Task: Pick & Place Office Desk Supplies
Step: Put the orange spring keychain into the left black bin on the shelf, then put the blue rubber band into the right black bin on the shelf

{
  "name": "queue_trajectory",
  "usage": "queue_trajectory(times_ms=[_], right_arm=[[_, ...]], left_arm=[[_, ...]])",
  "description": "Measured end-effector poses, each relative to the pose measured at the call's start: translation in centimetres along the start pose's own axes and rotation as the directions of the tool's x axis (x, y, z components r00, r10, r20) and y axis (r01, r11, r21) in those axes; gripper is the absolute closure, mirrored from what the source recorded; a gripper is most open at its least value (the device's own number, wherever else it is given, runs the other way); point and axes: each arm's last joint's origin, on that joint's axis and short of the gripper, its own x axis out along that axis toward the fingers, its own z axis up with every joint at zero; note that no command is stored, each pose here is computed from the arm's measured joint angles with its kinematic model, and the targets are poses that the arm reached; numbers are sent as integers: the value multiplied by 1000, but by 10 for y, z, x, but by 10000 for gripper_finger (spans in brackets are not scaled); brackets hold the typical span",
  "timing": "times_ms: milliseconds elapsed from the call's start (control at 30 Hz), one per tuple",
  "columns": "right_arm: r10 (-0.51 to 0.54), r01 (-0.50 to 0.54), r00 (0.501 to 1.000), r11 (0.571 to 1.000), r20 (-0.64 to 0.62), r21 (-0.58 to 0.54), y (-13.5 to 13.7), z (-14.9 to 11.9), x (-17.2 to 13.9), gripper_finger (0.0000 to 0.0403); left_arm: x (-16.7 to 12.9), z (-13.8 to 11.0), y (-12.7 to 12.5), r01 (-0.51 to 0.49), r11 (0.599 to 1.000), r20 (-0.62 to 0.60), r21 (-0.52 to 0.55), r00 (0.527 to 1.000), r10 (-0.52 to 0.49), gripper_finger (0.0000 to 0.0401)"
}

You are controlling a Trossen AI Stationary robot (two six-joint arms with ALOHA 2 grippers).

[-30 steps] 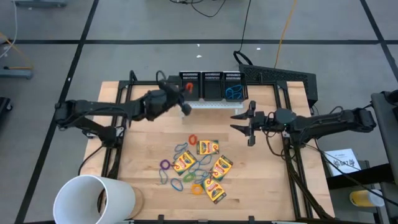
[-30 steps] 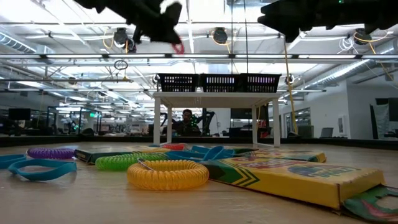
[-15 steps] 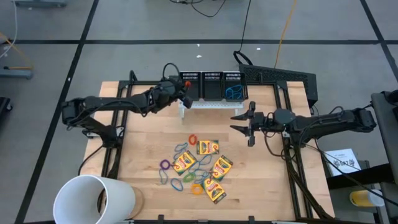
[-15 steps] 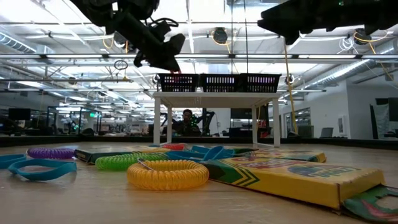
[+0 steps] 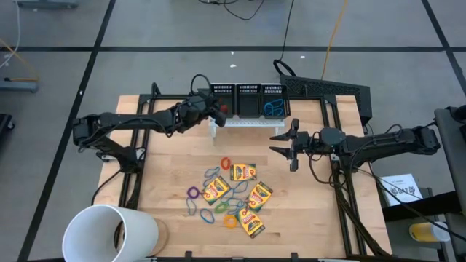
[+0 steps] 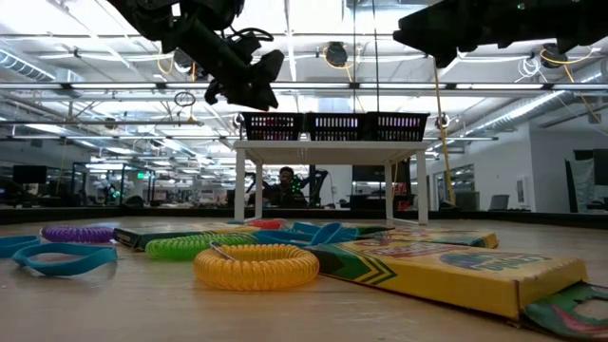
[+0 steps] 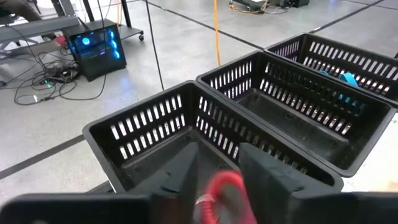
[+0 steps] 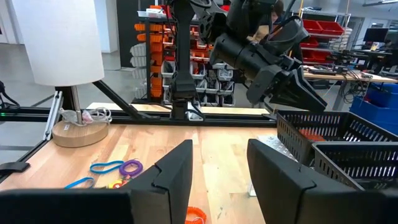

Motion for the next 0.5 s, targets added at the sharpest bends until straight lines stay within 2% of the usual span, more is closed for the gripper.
queue_trajectory(times_ms=[133, 267, 367, 500], right_arm=[[0, 0, 1000, 1000, 0, 0, 0, 0, 0, 263], [0, 0, 1000, 1000, 0, 0, 0, 0, 0, 263], [0, 0, 1000, 1000, 0, 0, 0, 0, 0, 263], [0, 0, 1000, 1000, 0, 0, 0, 0, 0, 264]], left_arm=[[0, 0, 0, 1, 1000, 1, 16, 1000, -1, 207], [-10, 5, -2, 23, 993, 16, 116, 1000, -25, 169], [-28, 16, -5, 54, 985, 56, 163, 996, -64, 152], [-61, 33, -6, 101, 984, 127, 148, 985, -120, 140]])
